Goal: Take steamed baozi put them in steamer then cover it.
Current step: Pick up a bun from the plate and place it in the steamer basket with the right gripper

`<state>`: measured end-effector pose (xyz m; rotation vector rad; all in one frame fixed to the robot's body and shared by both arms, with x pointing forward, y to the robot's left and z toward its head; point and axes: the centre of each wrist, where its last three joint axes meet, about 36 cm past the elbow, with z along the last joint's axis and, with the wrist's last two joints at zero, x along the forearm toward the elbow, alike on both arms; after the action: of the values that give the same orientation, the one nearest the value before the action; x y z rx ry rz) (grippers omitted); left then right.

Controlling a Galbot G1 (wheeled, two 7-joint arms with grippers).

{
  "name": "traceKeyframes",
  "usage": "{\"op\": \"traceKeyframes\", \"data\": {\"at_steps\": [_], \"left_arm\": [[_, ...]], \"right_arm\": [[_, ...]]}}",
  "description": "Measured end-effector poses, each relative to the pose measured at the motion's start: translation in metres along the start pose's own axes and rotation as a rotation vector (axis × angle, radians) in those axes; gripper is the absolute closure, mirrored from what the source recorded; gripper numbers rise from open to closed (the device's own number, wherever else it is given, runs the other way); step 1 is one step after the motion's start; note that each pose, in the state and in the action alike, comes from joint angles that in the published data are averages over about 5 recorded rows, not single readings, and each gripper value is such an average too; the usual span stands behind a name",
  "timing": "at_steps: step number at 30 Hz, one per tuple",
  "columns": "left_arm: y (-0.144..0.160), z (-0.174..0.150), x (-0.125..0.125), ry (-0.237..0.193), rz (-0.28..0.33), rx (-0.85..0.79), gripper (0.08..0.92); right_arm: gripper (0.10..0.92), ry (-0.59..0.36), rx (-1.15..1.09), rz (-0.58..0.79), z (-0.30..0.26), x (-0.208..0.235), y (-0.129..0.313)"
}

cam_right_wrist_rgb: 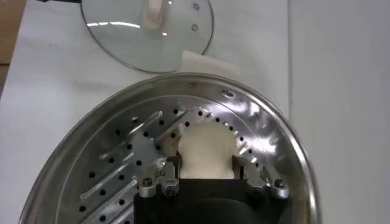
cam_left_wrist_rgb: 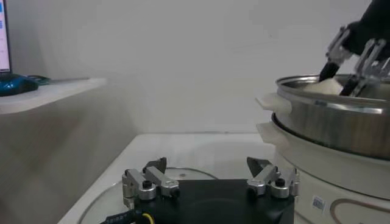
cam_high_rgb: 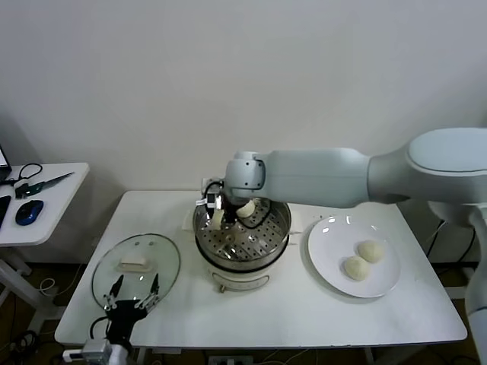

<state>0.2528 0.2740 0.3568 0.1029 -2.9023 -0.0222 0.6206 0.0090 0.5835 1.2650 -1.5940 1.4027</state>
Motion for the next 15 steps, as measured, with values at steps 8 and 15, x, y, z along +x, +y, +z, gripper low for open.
{"op": "traceKeyframes", "data": {"at_steps": [8, 15], "left_arm": [[0.001, -0.001, 0.000, 0.002, -0.002, -0.001, 0.177], [0.000, -0.005, 0.001, 0.004, 0.000, -0.001, 0.177]], "right_arm": [[0.321, 0.006, -0.009, -0.007, -0.004, -0.005, 0.001], [0.203, -0.002, -0.002, -0.020, 0.007, 0.018, -0.011]]}}
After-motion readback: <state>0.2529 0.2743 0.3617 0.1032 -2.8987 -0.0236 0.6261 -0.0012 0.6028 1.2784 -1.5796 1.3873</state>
